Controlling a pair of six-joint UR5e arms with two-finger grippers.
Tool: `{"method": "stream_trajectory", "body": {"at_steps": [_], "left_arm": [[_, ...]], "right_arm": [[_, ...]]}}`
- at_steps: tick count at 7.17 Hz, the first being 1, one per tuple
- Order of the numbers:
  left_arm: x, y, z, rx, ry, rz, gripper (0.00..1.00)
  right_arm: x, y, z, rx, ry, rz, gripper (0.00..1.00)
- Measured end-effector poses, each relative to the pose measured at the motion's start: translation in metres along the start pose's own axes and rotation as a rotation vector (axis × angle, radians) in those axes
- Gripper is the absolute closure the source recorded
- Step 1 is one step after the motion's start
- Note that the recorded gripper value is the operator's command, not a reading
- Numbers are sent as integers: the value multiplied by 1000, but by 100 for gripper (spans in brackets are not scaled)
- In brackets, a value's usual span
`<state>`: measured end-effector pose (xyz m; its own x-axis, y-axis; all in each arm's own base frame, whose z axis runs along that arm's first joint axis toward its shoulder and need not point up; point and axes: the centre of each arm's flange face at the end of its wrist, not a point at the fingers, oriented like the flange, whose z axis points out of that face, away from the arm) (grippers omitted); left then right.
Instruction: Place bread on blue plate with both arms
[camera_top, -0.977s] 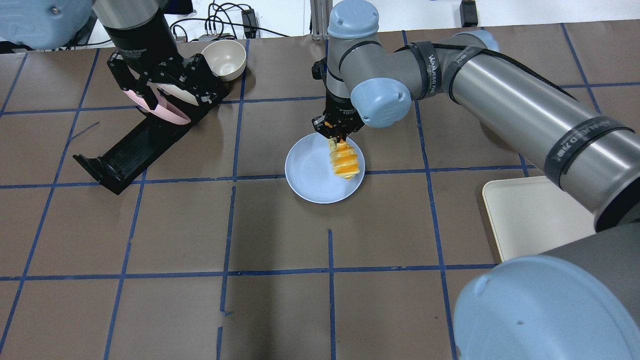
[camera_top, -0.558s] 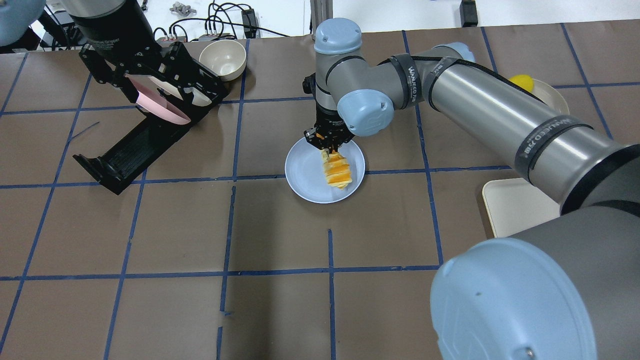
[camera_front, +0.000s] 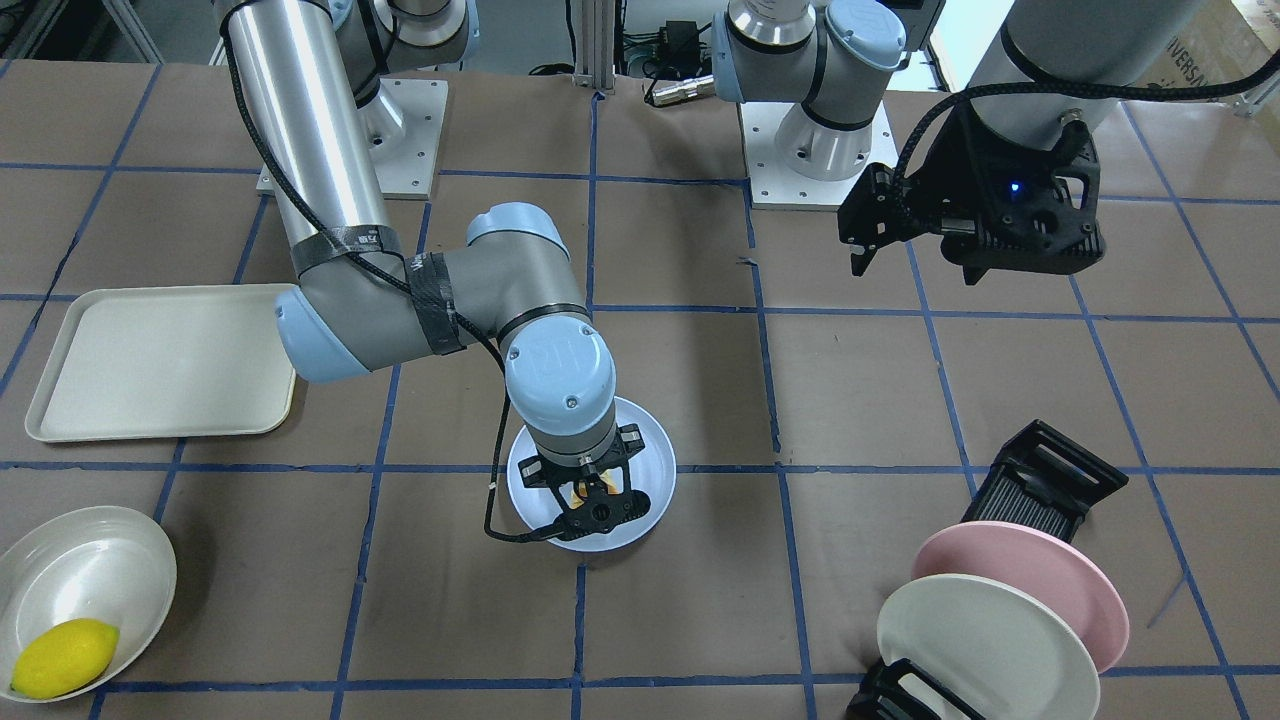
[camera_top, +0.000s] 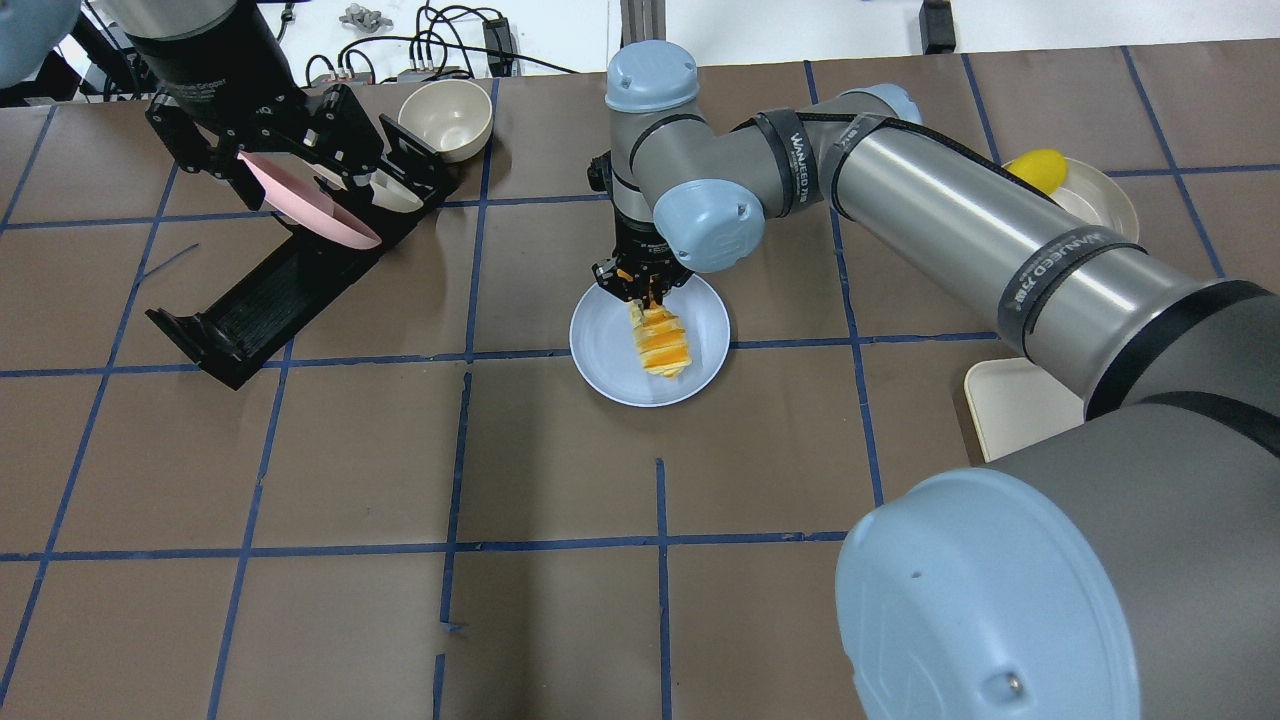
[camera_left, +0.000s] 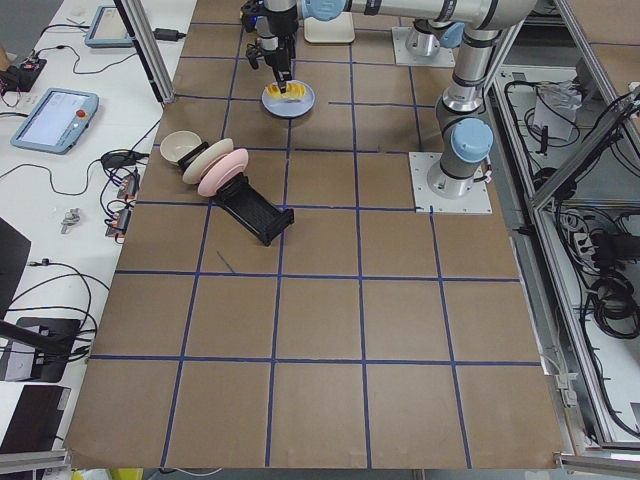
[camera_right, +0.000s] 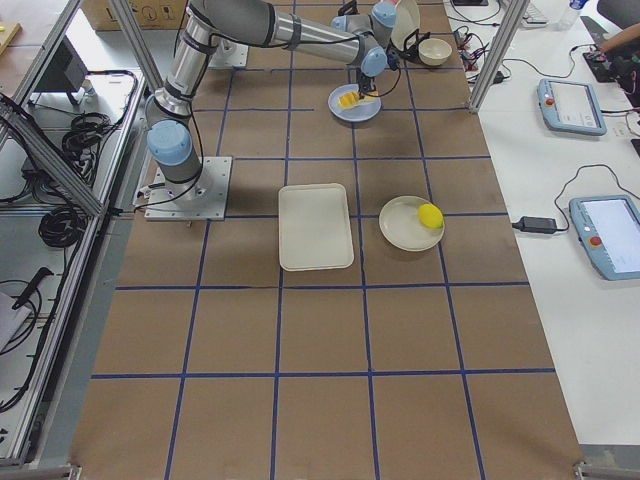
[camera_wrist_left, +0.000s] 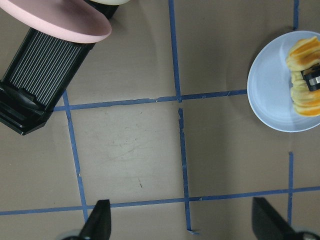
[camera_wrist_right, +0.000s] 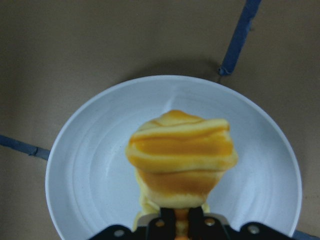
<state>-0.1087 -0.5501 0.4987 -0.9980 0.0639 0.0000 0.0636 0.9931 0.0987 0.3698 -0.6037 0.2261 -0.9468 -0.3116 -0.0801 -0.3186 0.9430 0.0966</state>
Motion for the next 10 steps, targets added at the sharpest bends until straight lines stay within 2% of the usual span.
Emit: {"method": "stream_trajectory", "body": {"at_steps": [2, 4, 5, 6, 7, 8, 10], "left_arm": [[0, -7, 9, -20, -1, 4, 0], [2, -4, 6, -9, 4, 4, 0], [2, 2, -1, 7, 4, 2, 0], [2, 12, -14, 37, 4, 2, 0], [1, 23, -25, 63, 6, 5, 0], [1, 32, -26, 68, 6, 5, 0], [-1, 34, -17, 53, -1, 5, 0]], "right_arm": [[1, 0, 2, -5, 5, 0, 0], [6, 1, -3, -23, 12, 8, 0], [13, 3, -26, -39, 24, 18, 0], [20, 5, -69, -40, 52, 28, 0], [27, 3, -112, -21, 82, 39, 0], [36, 0, -141, 0, 98, 53, 0], [64, 0, -165, -22, 100, 96, 0]]}}
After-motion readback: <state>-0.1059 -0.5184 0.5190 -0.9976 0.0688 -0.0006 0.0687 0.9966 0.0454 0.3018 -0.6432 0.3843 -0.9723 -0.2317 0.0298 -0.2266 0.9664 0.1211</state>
